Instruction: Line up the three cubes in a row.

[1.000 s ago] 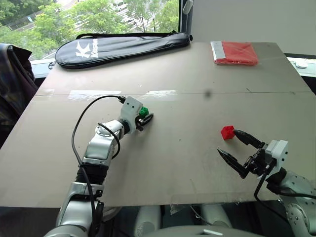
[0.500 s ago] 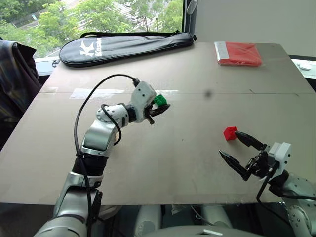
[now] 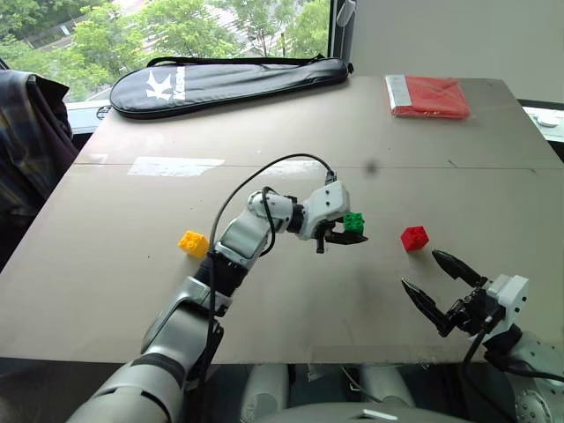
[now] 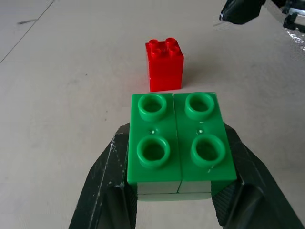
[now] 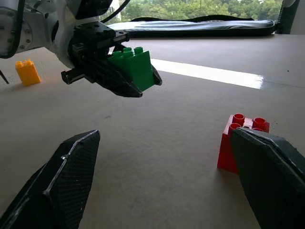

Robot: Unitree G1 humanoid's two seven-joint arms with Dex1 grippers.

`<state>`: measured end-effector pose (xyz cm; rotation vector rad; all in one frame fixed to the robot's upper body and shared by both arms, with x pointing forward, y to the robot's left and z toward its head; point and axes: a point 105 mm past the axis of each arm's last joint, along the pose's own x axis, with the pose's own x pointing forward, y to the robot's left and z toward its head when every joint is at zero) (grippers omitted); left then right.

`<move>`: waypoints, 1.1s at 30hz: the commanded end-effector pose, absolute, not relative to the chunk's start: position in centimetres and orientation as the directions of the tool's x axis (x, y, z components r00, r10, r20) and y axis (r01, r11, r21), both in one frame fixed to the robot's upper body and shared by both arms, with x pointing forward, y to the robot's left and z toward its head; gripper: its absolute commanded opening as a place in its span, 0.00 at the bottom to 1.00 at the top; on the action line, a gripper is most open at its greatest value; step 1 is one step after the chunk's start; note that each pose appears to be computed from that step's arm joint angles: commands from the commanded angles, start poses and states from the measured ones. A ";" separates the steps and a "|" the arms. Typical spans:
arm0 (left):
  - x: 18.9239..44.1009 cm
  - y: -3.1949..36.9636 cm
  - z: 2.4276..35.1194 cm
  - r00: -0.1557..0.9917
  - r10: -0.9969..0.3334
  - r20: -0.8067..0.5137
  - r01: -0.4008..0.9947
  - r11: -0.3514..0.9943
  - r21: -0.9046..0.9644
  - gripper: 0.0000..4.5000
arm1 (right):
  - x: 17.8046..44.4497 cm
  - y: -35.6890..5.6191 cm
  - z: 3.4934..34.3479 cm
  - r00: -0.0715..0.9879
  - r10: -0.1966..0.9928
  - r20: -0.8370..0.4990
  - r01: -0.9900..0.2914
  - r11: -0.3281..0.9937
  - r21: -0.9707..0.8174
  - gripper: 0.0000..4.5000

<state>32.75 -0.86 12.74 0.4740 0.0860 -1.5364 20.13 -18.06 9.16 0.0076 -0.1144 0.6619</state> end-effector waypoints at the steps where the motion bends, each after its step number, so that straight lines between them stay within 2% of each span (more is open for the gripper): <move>1: 32.3 -2.1 12.4 0.005 -0.933 -0.359 0.966 -0.088 0.242 0.30 | 19.7 -18.4 10.0 0.801 0.582 0.140 -0.580 0.812 -0.063 1.00; 10: 32.0 -3.8 10.0 -0.011 -0.902 -0.431 0.980 -0.095 0.174 0.30 | 19.1 -18.3 10.2 0.824 0.544 0.156 -0.542 0.838 -0.058 1.00; 18: 32.1 -3.8 8.7 0.017 -0.886 -0.464 0.983 -0.071 0.170 0.30 | 18.9 -18.4 10.4 0.834 0.528 0.159 -0.525 0.849 -0.062 1.00; 26: 31.9 -3.8 7.8 -0.004 -0.875 -0.484 0.987 -0.081 0.139 0.30 | 19.1 -18.2 10.4 0.833 0.527 0.168 -0.524 0.849 -0.063 1.00; 28: 31.9 -3.8 7.8 0.000 -0.875 -0.484 0.987 -0.076 0.138 0.52 | 19.1 -18.2 10.4 0.833 0.527 0.167 -0.524 0.849 -0.065 1.00; 29: 32.0 -3.8 7.9 0.007 -0.877 -0.481 0.988 -0.070 0.140 0.59 | 19.2 -18.2 10.4 0.834 0.525 0.167 -0.522 0.850 -0.068 1.00; 30: 32.2 -3.7 7.9 0.015 -0.877 -0.479 0.987 -0.062 0.146 0.71 | 19.2 -18.2 10.4 0.835 0.524 0.166 -0.520 0.851 -0.070 1.00; 31: 32.4 -3.7 7.9 0.028 -0.877 -0.480 0.987 -0.053 0.154 0.77 | 19.3 -18.3 10.4 0.835 0.524 0.167 -0.520 0.851 -0.072 1.00; 32: 32.6 -3.7 7.9 0.046 -0.874 -0.484 0.985 -0.040 0.165 0.91 | 19.3 -18.3 10.4 0.835 0.524 0.168 -0.519 0.851 -0.074 1.00; 33: 32.7 -3.6 7.8 0.052 -0.872 -0.487 0.985 -0.037 0.171 0.98 | 19.3 -18.3 10.4 0.835 0.524 0.169 -0.519 0.852 -0.075 1.00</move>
